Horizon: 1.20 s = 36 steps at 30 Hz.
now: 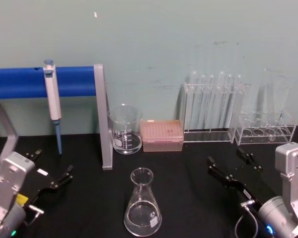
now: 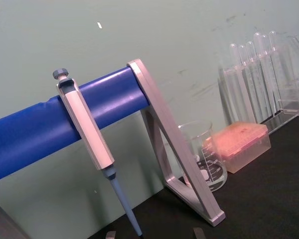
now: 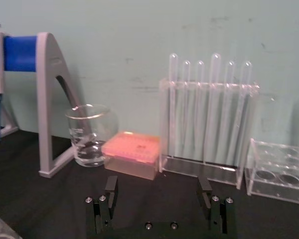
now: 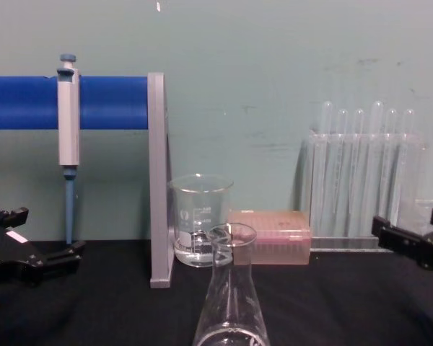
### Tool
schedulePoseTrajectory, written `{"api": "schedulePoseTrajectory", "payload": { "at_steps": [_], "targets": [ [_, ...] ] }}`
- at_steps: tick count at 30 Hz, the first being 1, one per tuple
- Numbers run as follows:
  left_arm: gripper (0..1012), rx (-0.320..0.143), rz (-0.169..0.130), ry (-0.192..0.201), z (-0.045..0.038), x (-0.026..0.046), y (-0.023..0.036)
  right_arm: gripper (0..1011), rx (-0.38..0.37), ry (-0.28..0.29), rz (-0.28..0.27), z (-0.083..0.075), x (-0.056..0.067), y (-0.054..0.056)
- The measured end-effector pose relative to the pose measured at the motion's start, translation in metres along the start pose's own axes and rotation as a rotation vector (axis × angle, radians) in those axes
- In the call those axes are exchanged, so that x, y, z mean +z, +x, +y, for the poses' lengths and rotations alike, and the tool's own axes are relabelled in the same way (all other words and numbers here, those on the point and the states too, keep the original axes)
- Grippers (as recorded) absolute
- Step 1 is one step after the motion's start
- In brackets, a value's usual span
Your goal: Grasp the erlenmeyer flask with one hand, shake it three times, then place it back.
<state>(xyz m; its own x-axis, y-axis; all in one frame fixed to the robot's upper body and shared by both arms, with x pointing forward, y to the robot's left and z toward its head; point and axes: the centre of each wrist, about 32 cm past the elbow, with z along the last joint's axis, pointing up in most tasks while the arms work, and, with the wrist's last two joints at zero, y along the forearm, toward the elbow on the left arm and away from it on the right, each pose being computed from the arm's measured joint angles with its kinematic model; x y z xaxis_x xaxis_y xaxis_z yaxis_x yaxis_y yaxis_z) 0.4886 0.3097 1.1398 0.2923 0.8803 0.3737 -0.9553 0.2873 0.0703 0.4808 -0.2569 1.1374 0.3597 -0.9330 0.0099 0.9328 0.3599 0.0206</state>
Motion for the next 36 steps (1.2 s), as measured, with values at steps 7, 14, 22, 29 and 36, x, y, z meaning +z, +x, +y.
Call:
{"api": "schedulePoseTrajectory", "payload": {
  "at_steps": [7,14,22,29,36],
  "targets": [
    [1001,0.0,0.0,0.0,0.0,0.0,0.0,1000,-0.038,-0.022,0.007,0.0,-0.01,0.0],
    [1001,0.0,0.0,0.0,0.0,0.0,0.0,1000,-0.043,-0.027,0.02,-0.001,-0.013,0.0],
    [1001,0.0,0.0,0.0,0.0,0.0,0.0,1000,-0.039,-0.024,0.029,-0.002,-0.012,0.001],
    [1001,0.0,0.0,0.0,0.0,0.0,0.0,1000,-0.038,-0.025,0.028,-0.002,-0.012,0.001],
    [1001,0.0,0.0,0.0,0.0,0.0,0.0,1000,-0.037,-0.025,0.028,-0.001,-0.012,0.001]
  ]
}}
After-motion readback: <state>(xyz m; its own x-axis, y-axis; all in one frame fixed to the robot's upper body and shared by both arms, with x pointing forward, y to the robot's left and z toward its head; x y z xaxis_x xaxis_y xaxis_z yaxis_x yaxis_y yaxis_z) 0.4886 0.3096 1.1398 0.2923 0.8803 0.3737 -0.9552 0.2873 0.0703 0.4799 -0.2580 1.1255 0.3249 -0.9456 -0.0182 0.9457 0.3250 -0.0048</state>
